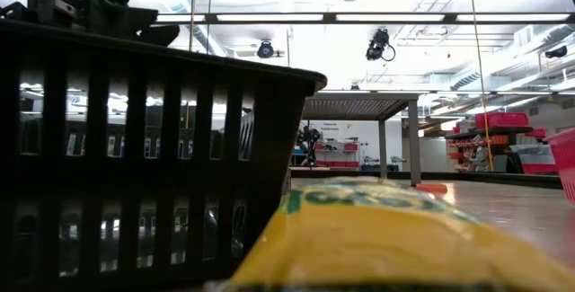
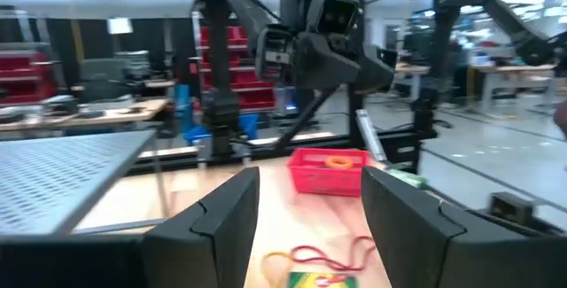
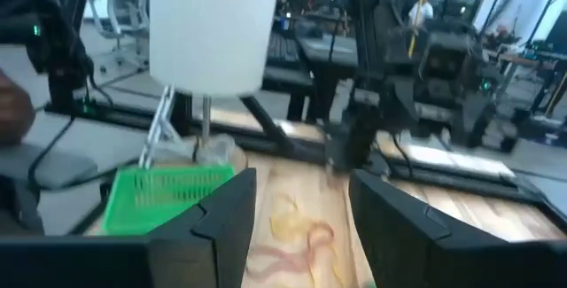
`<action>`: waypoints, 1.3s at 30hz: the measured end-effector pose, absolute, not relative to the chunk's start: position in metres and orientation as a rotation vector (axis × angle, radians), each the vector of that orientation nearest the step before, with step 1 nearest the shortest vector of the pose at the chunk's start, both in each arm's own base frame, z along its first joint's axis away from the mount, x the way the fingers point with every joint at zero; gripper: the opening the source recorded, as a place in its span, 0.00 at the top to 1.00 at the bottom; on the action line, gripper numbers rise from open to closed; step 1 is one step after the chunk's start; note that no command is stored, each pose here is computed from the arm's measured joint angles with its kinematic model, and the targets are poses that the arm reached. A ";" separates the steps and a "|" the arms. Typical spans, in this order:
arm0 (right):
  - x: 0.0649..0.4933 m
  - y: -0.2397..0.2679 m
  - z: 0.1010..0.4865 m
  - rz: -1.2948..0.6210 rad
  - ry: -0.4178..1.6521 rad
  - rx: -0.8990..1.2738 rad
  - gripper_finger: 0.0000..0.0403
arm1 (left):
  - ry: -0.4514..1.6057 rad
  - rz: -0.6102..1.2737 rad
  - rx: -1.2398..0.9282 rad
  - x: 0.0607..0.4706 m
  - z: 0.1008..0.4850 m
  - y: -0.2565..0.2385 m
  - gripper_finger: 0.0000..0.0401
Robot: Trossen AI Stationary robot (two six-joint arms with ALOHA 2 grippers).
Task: Pick & Place Office Desk Supplies
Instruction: Put the red rubber band into the black bin
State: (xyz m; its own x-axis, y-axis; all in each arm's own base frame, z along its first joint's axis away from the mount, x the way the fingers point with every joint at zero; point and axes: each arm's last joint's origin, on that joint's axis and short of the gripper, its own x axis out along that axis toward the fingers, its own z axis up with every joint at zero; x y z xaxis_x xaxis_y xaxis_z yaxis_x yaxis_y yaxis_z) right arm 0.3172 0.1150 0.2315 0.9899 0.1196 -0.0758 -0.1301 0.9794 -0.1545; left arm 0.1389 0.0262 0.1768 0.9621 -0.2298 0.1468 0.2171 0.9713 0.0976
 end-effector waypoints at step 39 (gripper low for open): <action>0.185 0.010 0.174 -0.150 -0.086 -0.094 0.52 | 0.342 0.053 -0.074 0.184 0.169 0.047 0.54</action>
State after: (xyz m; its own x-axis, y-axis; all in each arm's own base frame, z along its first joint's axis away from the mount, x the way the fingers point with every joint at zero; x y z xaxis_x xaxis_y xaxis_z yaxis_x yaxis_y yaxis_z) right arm 0.1850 0.0099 0.1743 0.9851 -0.1449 0.0927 0.1530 0.9844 -0.0866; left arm 0.1836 0.0474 0.1693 0.9406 0.0395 -0.3373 -0.0646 0.9959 -0.0636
